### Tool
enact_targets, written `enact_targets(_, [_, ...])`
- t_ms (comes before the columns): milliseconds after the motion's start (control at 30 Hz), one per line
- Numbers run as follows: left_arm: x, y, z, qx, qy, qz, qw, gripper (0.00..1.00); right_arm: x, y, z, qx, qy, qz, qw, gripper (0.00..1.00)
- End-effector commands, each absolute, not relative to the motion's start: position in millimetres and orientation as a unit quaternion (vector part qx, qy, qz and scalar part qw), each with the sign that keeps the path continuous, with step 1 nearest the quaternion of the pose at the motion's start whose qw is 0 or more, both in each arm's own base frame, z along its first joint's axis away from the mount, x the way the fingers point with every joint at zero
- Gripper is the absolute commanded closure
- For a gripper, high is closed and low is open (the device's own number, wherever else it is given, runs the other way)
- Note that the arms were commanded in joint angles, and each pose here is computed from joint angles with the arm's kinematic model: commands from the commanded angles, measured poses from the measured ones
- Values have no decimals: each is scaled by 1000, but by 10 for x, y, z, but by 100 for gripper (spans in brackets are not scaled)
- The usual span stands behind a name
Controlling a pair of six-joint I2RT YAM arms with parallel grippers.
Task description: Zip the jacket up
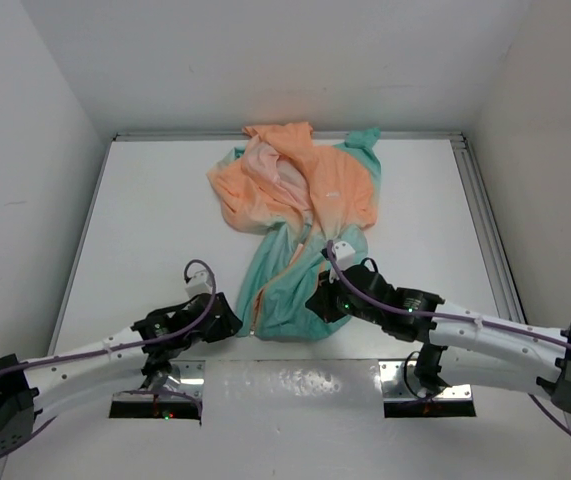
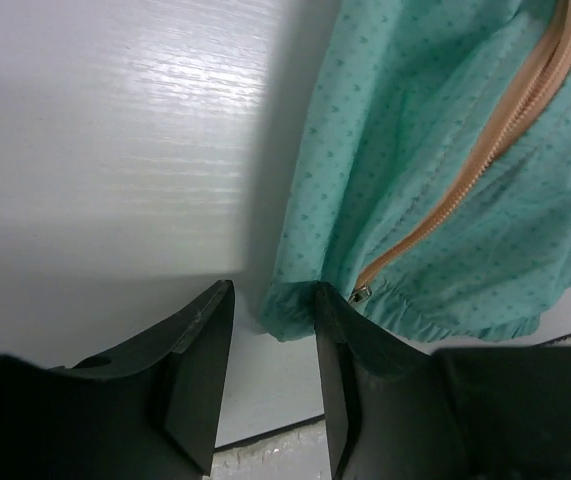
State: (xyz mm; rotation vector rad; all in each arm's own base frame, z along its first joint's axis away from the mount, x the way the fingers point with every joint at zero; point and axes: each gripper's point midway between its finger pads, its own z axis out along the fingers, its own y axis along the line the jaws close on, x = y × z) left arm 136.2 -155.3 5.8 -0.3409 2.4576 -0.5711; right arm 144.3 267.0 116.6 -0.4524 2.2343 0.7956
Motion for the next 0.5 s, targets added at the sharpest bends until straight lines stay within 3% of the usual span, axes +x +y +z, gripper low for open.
enact_targets(0, [1380, -1657, 194, -102, 923, -221, 297, 63, 1496, 2600, 1183, -169, 865, 294, 371, 100])
enact_targets(300, [1373, -1677, 353, -93, 911, -249, 314, 58, 1496, 2637, 1119, -186, 867, 286, 364, 100])
enact_targets(467, [1288, -1819, 374, -31, 909, -283, 305, 55, 1501, 2704, 1070, -194, 868, 286, 356, 100])
